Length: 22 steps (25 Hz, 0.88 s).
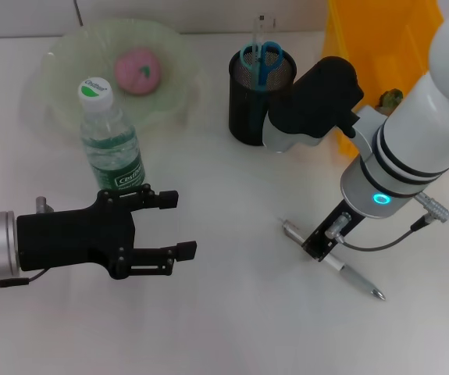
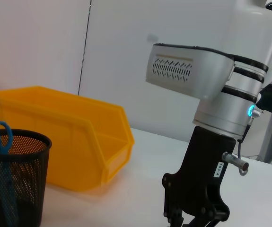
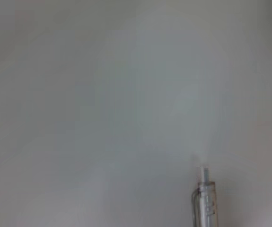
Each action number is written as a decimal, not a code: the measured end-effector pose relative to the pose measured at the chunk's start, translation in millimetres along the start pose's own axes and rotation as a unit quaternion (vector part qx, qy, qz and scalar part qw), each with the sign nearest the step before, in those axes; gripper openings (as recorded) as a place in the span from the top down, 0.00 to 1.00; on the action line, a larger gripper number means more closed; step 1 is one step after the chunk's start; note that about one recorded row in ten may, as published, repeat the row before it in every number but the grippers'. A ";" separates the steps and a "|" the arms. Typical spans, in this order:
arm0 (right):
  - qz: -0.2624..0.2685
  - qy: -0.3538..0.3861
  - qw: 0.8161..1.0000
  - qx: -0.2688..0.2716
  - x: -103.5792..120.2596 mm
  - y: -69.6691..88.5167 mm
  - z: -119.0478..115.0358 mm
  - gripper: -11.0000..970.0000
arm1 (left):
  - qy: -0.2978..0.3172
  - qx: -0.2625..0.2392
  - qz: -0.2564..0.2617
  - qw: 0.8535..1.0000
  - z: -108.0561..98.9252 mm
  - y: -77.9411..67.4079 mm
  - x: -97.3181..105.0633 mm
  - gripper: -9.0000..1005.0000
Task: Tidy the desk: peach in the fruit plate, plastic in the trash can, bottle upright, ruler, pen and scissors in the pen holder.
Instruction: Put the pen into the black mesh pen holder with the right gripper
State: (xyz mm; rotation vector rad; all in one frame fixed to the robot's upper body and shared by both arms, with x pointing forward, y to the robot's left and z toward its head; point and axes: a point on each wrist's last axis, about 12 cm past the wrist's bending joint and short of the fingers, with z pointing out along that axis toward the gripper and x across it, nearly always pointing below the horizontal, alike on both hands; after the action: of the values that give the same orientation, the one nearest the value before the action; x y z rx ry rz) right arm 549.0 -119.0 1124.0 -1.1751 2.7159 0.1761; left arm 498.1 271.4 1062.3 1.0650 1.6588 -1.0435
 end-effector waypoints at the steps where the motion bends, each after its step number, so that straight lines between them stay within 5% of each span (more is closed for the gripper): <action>1: 0.000 0.000 1.000 0.000 0.0 0.0 0.0 0.84 | 0.000 0.000 0.000 1.000 0.0 0.0 0.0 0.16; 7: 0.009 -0.062 0.998 0.000 7.6 -6.2 -20.8 0.86 | -0.004 -0.005 0.000 1.000 -1.7 0.9 -0.7 0.16; 14: 0.052 -0.205 0.977 0.004 18.1 -48.6 -55.2 0.86 | -0.005 -0.005 -0.005 1.000 -1.7 0.9 -0.8 0.16; 16: 0.060 -0.268 0.962 0.010 17.6 -64.2 -65.1 0.86 | -0.006 -0.006 -0.005 1.000 -1.4 0.8 -0.7 0.16; 17: 0.056 -0.347 0.936 0.014 12.1 -77.3 -73.7 0.86 | -0.007 -0.006 -0.005 1.000 -1.2 0.7 -0.8 0.16; 22: 0.060 -0.468 0.882 0.016 0.2 -94.9 -73.3 0.86 | -0.013 -0.007 -0.009 1.000 -0.4 0.6 -1.2 0.16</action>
State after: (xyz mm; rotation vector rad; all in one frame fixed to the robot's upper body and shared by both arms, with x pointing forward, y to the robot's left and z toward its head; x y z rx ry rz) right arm 609.7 -196.8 1192.0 -0.6376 1.8980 0.5486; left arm 498.9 271.7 1063.4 1.0251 1.6550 -1.0508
